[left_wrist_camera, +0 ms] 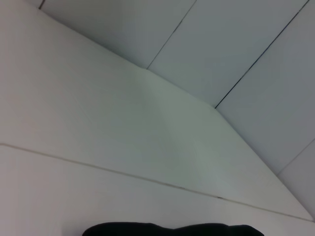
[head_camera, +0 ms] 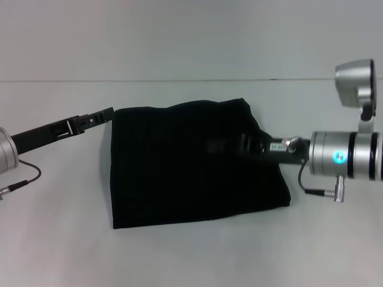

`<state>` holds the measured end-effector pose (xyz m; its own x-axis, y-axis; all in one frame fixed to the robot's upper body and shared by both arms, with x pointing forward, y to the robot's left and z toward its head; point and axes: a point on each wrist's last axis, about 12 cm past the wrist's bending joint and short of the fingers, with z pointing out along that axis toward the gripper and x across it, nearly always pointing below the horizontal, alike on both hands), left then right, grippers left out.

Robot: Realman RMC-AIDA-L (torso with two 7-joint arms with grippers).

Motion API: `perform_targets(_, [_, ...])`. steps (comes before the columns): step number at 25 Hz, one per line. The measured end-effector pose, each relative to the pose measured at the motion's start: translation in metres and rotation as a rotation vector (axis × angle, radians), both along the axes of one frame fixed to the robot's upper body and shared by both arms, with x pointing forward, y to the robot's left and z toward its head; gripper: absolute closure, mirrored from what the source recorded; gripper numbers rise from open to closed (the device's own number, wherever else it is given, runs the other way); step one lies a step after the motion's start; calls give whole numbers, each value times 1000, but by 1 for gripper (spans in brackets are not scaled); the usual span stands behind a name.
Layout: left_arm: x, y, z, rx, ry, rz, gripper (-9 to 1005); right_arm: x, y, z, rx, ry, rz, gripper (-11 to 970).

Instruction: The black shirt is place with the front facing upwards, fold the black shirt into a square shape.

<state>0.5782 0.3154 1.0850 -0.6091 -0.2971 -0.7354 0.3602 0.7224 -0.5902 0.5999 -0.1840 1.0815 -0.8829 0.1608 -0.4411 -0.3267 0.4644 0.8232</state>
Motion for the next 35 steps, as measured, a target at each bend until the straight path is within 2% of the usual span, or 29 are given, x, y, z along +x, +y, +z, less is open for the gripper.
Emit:
perform_targets(10, [-7, 1, -6, 0, 1, 5, 91, 22, 1, 34, 56, -143, -30, 899])
perform_targets(14, [-8, 1, -6, 0, 1, 3, 91, 24, 3, 38, 66, -162, -28, 890])
perform_targets(17, [-8, 0, -6, -4, 1, -4, 91, 23, -5, 38, 69, -164, -37, 883])
perform_targets(23, [-9, -1, -6, -7, 0, -11, 91, 6, -29, 27, 74, -143, -31, 868])
perform_targets(28, [-9, -2, -6, -14, 3, -20, 91, -16, -51, 5, 55, -130, -60, 857])
perform_targets(35, [-8, -8, -7, -25, 10, -33, 92, -39, -70, -25, 0, -105, -121, 840])
